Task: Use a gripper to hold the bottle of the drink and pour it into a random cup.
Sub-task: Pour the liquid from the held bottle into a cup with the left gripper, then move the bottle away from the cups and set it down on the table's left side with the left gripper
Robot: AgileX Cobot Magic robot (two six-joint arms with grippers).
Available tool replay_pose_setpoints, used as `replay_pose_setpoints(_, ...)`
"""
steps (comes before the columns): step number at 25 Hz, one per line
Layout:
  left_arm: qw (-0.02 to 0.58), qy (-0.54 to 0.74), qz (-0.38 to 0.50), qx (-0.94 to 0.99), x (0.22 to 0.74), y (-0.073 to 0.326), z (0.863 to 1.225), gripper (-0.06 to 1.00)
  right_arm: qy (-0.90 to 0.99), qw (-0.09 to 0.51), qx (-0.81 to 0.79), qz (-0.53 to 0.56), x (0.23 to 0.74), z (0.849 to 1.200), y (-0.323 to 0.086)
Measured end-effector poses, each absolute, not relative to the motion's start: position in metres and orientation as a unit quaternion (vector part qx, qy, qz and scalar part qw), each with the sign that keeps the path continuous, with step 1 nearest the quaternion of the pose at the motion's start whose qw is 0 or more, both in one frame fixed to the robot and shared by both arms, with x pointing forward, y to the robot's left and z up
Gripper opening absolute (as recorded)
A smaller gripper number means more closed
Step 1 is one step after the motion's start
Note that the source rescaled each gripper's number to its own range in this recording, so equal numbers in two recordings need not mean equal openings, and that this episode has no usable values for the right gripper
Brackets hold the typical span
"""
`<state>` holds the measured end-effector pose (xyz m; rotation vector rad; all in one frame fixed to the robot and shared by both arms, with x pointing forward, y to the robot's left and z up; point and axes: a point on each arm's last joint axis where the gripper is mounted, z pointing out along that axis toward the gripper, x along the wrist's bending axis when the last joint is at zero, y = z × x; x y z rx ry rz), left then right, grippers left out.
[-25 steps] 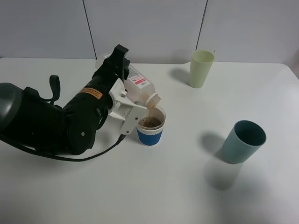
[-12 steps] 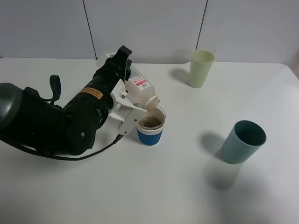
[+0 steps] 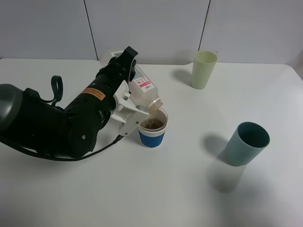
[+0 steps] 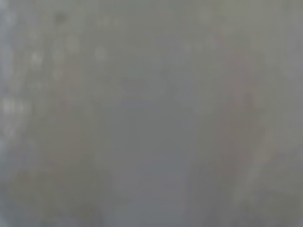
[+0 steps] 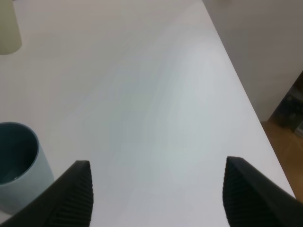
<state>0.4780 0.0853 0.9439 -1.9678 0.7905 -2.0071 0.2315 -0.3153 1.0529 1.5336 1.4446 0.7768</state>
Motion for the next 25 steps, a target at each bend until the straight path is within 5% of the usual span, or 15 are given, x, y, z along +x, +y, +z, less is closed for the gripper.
replay_pose_setpoints(12,0.069,0.218,-0.687,-0.690,0.4783,0.0868,0.9435,0.02,0.580,0.433,0.616,0.312,0.2315,1.0529,-0.3153)
replay_pose_setpoints(25,-0.134,-0.017,-0.649,-0.748,0.4781,0.0891,0.9367,0.02,0.580,0.433,0.616,0.312,0.2315,1.0529,-0.3153)
